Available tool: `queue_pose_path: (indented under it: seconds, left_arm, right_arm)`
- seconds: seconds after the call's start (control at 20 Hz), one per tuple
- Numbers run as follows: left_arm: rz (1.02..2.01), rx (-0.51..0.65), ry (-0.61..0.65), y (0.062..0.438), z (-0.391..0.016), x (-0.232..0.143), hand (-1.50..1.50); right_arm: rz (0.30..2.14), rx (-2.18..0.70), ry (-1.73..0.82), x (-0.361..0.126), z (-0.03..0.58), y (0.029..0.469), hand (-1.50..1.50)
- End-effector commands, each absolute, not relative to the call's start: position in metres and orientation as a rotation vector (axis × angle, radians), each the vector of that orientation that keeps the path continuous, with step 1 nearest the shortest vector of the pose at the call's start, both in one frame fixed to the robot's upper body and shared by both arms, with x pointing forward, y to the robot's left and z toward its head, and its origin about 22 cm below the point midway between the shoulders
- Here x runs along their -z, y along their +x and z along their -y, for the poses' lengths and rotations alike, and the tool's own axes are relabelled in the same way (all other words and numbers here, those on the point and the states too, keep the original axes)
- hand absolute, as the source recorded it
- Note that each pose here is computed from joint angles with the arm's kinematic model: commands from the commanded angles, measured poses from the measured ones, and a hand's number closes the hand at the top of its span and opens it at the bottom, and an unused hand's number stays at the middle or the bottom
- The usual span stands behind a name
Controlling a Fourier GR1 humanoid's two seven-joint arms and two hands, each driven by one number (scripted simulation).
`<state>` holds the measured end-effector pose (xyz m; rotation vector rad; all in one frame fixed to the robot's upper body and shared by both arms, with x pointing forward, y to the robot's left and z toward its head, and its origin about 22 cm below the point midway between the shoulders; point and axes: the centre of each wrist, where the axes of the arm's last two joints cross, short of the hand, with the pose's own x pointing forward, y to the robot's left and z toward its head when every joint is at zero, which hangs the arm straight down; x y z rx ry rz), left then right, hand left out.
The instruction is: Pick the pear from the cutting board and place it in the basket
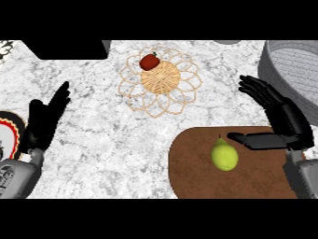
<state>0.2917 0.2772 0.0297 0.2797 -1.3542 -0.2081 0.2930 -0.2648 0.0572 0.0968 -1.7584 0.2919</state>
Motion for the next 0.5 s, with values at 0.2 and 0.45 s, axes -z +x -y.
queue_pose_path:
  seconds: [0.2, 0.45]
  left_arm:
    - [1.346, 0.21, 0.291, 0.282, -0.276, -0.012, 0.0]
    - [1.35, 0.207, 0.278, 0.296, -0.273, -0.021, 0.0]
  right_arm:
    - [1.391, -0.947, -0.17, -0.145, 0.328, 0.3, -1.5]
    - [1.207, -1.153, 0.039, -0.177, 0.341, 0.304, -1.5]
